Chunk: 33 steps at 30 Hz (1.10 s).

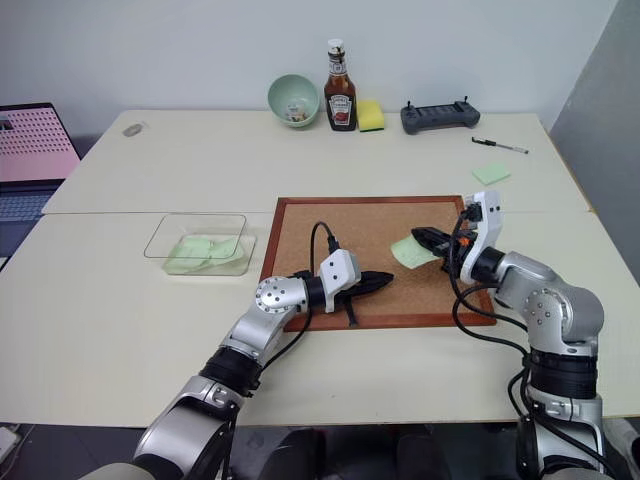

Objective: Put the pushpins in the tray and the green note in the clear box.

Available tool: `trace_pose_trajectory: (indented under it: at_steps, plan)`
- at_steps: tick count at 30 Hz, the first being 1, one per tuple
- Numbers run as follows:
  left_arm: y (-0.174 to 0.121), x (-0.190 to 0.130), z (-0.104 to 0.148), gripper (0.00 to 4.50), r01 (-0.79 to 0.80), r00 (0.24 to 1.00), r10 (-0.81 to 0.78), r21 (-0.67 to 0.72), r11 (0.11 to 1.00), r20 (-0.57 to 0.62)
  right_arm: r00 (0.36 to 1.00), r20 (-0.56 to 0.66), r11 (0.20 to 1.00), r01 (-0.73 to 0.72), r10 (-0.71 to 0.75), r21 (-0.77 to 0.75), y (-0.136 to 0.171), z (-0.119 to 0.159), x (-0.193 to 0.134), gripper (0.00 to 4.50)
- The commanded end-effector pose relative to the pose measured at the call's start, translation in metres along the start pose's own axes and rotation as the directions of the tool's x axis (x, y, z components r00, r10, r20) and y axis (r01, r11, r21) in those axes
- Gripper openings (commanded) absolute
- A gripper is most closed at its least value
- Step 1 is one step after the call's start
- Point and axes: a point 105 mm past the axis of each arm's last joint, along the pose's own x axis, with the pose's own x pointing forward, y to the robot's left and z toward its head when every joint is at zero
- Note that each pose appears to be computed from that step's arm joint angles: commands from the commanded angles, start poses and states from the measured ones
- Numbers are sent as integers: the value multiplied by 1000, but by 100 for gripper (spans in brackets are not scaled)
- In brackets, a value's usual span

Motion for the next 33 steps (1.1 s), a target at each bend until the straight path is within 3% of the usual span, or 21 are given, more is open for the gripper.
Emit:
trace_pose_trajectory:
  at_steps: [1,7,13,17,21,33]
  plan:
    - [15,-5,7,8,-101,993,107,-124,987,45,998,56,998,-28,31,-60,11,17,-5,0]
    - [20,-19,34,86,-70,974,154,-422,904,167,998,36,985,-49,56,-164,19,15,-4,0]
    - [7,-26,72,209,143,941,114,-681,718,318,997,17,971,-68,74,-227,22,11,0,0]
    - [3,-28,68,285,165,946,116,-756,633,303,997,18,969,-72,79,-238,22,12,1,0]
    - [-1,-25,56,355,114,960,136,-782,613,246,997,17,967,-74,80,-244,22,12,0,0]
    - [0,-7,54,355,111,955,170,-820,561,245,995,12,961,-94,100,-261,27,13,1,0]
